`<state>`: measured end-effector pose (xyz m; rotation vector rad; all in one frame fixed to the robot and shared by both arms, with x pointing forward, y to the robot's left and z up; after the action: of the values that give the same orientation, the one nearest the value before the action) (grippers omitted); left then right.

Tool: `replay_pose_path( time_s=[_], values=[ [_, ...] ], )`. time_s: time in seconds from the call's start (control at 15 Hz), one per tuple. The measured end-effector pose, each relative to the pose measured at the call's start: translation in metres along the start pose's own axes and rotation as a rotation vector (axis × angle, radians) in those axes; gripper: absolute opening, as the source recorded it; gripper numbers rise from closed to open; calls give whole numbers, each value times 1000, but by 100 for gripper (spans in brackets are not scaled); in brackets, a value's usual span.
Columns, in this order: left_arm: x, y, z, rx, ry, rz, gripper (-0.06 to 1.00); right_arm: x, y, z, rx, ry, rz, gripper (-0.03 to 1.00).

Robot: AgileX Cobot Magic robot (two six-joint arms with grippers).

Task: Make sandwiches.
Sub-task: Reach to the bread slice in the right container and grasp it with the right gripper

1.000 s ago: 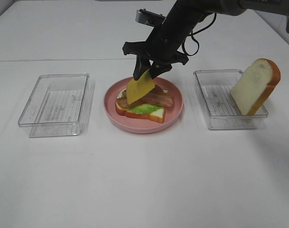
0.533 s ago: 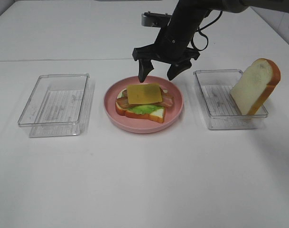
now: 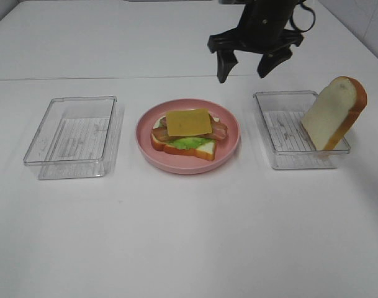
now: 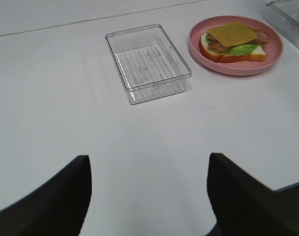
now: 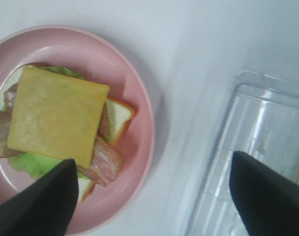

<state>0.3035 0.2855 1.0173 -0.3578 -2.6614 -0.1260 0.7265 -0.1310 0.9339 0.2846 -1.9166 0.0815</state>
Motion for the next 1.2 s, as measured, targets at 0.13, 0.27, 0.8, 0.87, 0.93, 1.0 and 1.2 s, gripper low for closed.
replay_pose_path(
  time_s=[0.13,0.27,0.8,0.87,0.93,1.0,1.2],
  values=[
    [0,0,0,0,0,0,64,24,-32,-3,-57,-14,24,79],
    [0,0,0,0,0,0,64,56,-72,-6,-131,-55,54,79],
    [0,0,0,0,0,0,64,88,-165,14,-284,-39,121,78],
    [0,0,0,0,0,0,64,82,-168,16,-277,-26,121,78],
    [0,0,0,0,0,0,64,75,-169,17,-272,-11,115,78],
    [0,0,0,0,0,0,64,67,-169,18,-274,5,108,78],
    [0,0,0,0,0,0,64,42,-171,31,-279,73,91,78]
  ],
)
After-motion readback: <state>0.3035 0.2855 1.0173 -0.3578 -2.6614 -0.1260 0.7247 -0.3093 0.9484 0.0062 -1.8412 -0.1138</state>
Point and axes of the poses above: a point on each arm's last joint axis where the gripper is mounted, x pointing back along that axis away from the gripper, y along the wrist's bending axis when the last joint is at zero, z = x × y, the point moved 8 cm from there along -x, pointing out along that axis toward the gripper, and after that the axes turned 3 degrees about -x, right-handed, at the moved point
